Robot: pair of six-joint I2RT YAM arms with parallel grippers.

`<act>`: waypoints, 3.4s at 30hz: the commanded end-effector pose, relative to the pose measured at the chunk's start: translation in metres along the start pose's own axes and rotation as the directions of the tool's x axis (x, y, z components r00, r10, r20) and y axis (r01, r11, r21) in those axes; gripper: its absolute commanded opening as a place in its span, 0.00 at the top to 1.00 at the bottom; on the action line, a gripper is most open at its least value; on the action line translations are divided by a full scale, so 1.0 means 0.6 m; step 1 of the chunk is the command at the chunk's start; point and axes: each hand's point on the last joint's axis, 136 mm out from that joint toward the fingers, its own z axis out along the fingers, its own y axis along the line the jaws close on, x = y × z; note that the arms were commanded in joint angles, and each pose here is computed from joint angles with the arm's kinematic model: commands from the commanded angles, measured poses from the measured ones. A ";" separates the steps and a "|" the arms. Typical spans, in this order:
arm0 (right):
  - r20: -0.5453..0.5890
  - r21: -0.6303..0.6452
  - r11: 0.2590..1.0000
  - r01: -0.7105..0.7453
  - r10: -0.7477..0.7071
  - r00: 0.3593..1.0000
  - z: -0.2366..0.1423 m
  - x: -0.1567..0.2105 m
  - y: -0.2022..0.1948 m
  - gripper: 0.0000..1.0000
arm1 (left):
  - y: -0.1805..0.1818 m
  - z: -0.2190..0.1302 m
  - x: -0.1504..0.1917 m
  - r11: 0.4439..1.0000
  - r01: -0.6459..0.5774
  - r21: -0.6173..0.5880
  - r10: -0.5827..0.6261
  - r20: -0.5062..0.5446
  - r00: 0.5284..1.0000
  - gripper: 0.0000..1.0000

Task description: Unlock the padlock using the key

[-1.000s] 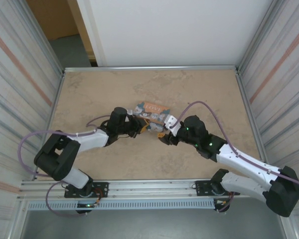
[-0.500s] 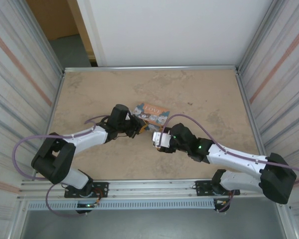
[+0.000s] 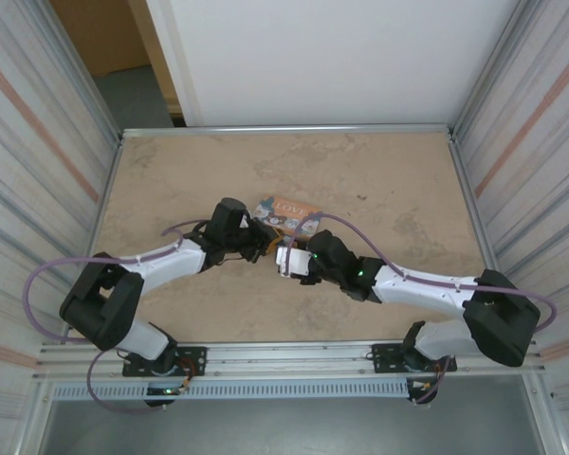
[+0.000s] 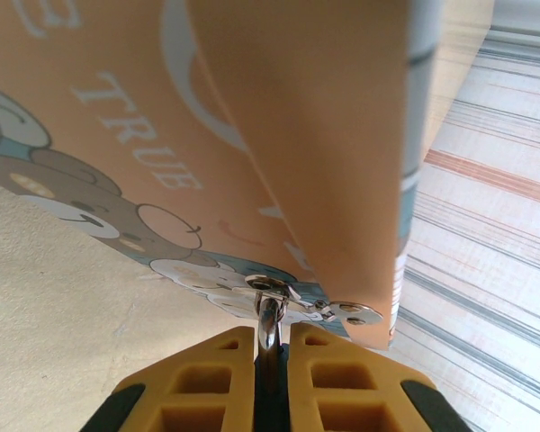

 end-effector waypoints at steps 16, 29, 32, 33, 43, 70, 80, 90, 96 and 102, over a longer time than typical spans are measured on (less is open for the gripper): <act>0.036 0.068 0.998 0.000 -0.002 0.999 0.021 -0.035 -0.029 0.70 | -0.036 0.001 0.003 0.998 -0.005 0.059 0.005 -0.006 1.000 1.00; 0.029 0.078 0.997 -0.009 0.007 1.000 0.033 -0.034 -0.030 0.79 | -0.036 0.003 0.006 0.998 -0.005 0.059 0.006 -0.009 1.000 1.00; 0.026 0.083 0.996 -0.011 0.009 1.000 0.035 -0.033 -0.031 0.82 | -0.036 0.003 0.007 0.998 -0.003 0.059 0.004 -0.010 1.000 1.00; 0.024 0.084 0.996 -0.012 0.010 1.000 0.035 -0.032 -0.031 0.83 | -0.036 0.003 0.007 0.998 -0.004 0.060 0.004 -0.010 1.000 1.00; 0.008 0.102 0.993 -0.051 0.051 0.999 0.046 -0.024 -0.033 0.96 | -0.036 0.006 0.011 0.998 -0.006 0.060 0.007 -0.016 1.000 1.00; 0.082 0.093 0.762 -0.640 0.635 0.768 0.078 -0.012 -0.059 1.00 | -0.031 0.019 0.017 0.998 -0.012 0.059 0.014 -0.027 1.000 1.00; 0.058 0.059 0.557 -0.828 0.826 0.560 0.096 0.009 -0.055 1.00 | -0.024 0.025 0.019 0.999 -0.013 0.047 0.014 -0.029 0.999 1.00; 0.009 0.078 0.348 -0.934 0.937 0.350 0.096 0.027 -0.064 1.00 | -0.017 0.036 0.023 0.999 -0.029 0.036 0.030 -0.035 0.999 1.00; -0.001 0.135 0.207 -0.969 0.978 0.208 0.100 0.047 -0.066 1.00 | -0.011 0.044 0.022 0.999 -0.033 0.027 0.034 -0.038 0.999 1.00; -0.011 0.170 0.097 -0.981 0.995 0.097 0.110 0.066 -0.055 1.00 | -0.005 0.057 0.026 0.999 -0.042 0.013 0.043 -0.052 0.998 1.00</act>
